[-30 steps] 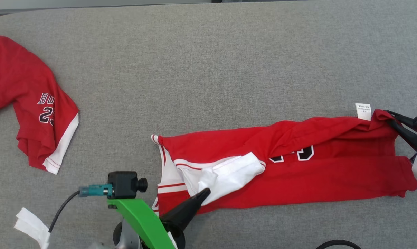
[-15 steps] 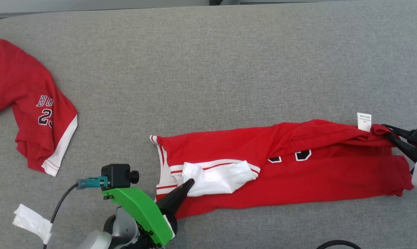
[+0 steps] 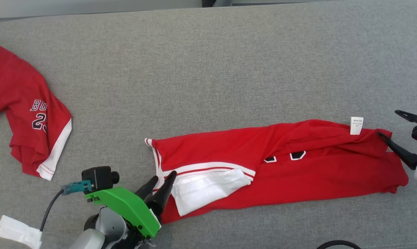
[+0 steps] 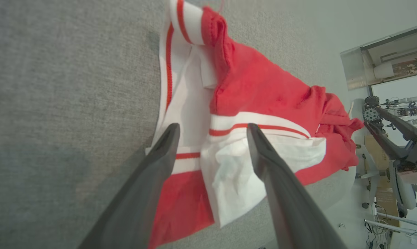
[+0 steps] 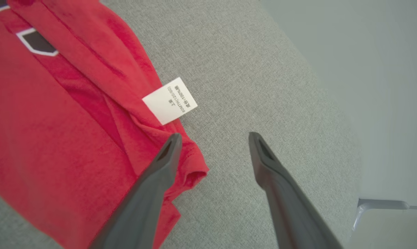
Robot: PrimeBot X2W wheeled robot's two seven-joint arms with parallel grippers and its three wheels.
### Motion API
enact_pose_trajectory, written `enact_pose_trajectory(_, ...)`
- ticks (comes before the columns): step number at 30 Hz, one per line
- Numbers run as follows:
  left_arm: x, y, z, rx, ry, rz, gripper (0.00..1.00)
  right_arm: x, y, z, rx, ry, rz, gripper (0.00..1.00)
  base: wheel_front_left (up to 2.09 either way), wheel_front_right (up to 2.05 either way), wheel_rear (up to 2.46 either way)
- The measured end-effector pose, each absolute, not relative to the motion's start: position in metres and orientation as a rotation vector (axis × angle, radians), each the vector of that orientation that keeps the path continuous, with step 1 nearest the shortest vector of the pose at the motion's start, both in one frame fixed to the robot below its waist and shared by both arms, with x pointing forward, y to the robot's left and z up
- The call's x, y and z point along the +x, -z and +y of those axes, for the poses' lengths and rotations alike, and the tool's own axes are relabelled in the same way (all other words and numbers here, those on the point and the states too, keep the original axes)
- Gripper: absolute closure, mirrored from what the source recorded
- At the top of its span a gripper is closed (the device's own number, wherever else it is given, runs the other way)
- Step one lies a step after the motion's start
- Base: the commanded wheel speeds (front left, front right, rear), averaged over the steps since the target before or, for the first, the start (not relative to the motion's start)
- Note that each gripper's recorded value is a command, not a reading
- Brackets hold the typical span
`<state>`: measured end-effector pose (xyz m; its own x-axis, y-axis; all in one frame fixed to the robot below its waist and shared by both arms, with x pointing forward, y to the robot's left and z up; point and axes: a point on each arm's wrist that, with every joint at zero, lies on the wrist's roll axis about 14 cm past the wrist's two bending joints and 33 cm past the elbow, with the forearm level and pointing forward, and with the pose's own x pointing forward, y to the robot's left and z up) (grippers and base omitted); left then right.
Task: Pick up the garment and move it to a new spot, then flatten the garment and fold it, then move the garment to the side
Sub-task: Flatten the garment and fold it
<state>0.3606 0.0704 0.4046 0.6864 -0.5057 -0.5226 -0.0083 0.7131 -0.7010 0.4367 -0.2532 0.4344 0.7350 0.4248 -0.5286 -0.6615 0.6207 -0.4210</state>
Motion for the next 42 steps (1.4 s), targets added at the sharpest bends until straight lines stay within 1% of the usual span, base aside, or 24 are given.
enact_pose_trajectory(2,0.366,-0.409,0.076,-0.722,0.295,0.731,0.00,0.438,-0.438,-0.255,-0.633,-0.628,0.392,0.00,0.00,0.00,0.00)
enact_pose_trajectory(5,0.379,-0.429,0.087,-0.661,0.289,0.595,0.00,0.450,-0.458,-0.261,-0.583,-0.555,0.334,0.00,0.00,0.00,0.00)
enact_pose_trajectory(6,0.386,-0.444,0.095,-0.607,0.278,0.494,0.00,0.459,-0.476,-0.269,-0.541,-0.486,0.281,0.00,0.00,0.00,0.00)
enact_pose_trajectory(7,0.390,-0.453,0.101,-0.571,0.264,0.432,0.00,0.462,-0.484,-0.271,-0.526,-0.459,0.253,0.00,0.00,0.00,0.00)
enact_pose_trajectory(11,0.397,-0.482,0.118,-0.510,0.215,0.246,0.00,0.469,-0.520,-0.277,-0.389,-0.325,0.109,0.00,0.00,0.00,0.00)
enact_pose_trajectory(14,0.395,-0.492,0.133,-0.456,0.162,0.149,0.00,0.460,-0.537,-0.278,-0.263,-0.231,0.006,0.00,0.00,0.00,0.00)
enact_pose_trajectory(19,0.388,-0.498,0.149,-0.358,0.111,0.068,0.00,0.422,-0.530,-0.278,-0.119,-0.109,-0.057,0.00,0.00,0.00,0.00)
enact_pose_trajectory(22,0.381,-0.496,0.154,-0.336,0.079,0.055,0.00,0.400,-0.519,-0.283,-0.055,-0.019,-0.058,0.00,0.00,0.00,0.00)
enact_pose_trajectory(25,0.379,-0.507,0.162,-0.307,0.045,-0.009,0.00,0.380,-0.502,-0.280,-0.028,0.030,-0.027,0.00,0.00,0.00,0.00)
enact_pose_trajectory(31,0.362,-0.501,0.173,-0.254,0.006,-0.025,0.00,0.356,-0.483,-0.283,0.052,0.145,0.001,0.00,0.00,0.00,0.00)
enact_pose_trajectory(33,0.359,-0.501,0.174,-0.230,0.004,-0.033,0.00,0.349,-0.475,-0.288,0.047,0.174,0.024,0.00,0.00,0.00,0.00)
enact_pose_trajectory(39,0.355,-0.501,0.176,-0.228,-0.013,-0.051,0.00,0.341,-0.448,-0.286,0.078,0.213,0.100,0.00,0.00,0.00,0.00)
enact_pose_trajectory(42,0.352,-0.497,0.176,-0.219,-0.009,-0.042,0.00,0.347,-0.434,-0.278,0.099,0.191,0.141,0.00,0.00,0.00,0.00)
